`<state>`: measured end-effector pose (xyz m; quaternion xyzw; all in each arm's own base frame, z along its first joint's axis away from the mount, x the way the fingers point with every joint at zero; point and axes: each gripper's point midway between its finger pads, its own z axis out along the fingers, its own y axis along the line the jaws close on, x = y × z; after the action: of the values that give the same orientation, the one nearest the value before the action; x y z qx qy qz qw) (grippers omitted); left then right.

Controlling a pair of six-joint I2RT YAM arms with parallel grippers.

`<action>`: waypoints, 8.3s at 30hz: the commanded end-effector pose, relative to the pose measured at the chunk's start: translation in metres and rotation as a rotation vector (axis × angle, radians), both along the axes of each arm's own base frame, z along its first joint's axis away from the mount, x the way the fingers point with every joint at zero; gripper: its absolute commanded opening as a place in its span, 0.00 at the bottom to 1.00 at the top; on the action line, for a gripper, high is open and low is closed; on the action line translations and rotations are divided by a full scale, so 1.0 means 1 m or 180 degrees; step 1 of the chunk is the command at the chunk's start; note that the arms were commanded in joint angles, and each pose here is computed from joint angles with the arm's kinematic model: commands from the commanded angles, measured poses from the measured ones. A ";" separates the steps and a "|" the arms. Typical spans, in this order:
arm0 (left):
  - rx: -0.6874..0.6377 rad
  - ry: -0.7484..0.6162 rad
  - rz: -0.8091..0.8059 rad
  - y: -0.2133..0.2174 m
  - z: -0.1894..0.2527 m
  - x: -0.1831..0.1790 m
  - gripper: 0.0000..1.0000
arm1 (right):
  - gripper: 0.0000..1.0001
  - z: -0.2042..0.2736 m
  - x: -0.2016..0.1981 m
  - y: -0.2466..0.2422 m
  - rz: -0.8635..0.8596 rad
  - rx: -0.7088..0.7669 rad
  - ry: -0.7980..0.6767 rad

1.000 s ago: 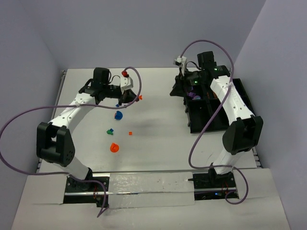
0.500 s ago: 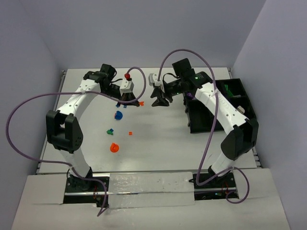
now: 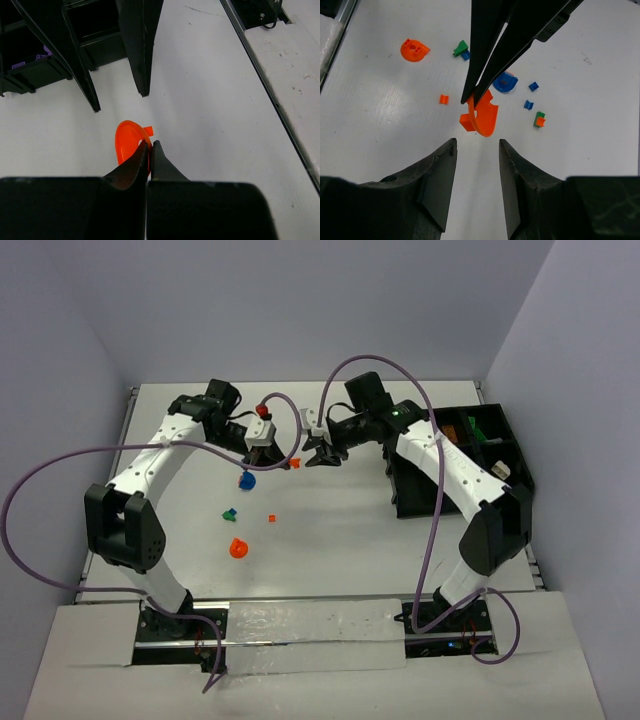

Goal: Sort the legos into containers by color

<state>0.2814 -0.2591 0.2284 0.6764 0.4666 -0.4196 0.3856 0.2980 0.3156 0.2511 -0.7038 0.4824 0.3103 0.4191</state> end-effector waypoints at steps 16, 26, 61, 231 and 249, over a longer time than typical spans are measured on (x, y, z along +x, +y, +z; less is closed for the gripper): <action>-0.0261 -0.0397 -0.0124 -0.006 0.029 -0.015 0.06 | 0.31 0.001 -0.015 0.021 0.0261 0.0065 -0.0523; -0.0271 -0.0405 -0.0036 -0.006 0.029 -0.013 0.42 | 0.00 0.003 -0.021 0.021 0.0316 0.0068 -0.0619; 0.0130 0.0337 0.3354 0.083 0.029 0.085 0.99 | 0.00 -0.050 0.007 -0.233 -0.1986 -0.0922 -0.0087; 0.1497 -0.0247 0.0398 0.118 -0.176 -0.074 0.26 | 1.00 -0.087 0.031 -0.170 -0.2970 0.0121 0.2094; 0.0466 -0.0142 0.1291 0.063 -0.076 0.000 0.22 | 1.00 -0.067 0.017 -0.036 -0.1966 0.0675 0.4145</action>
<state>0.2725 -0.1798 0.1236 0.6246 0.6287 -0.2667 0.3789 0.3022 0.2476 0.1428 -0.1910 0.8219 0.5022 0.1892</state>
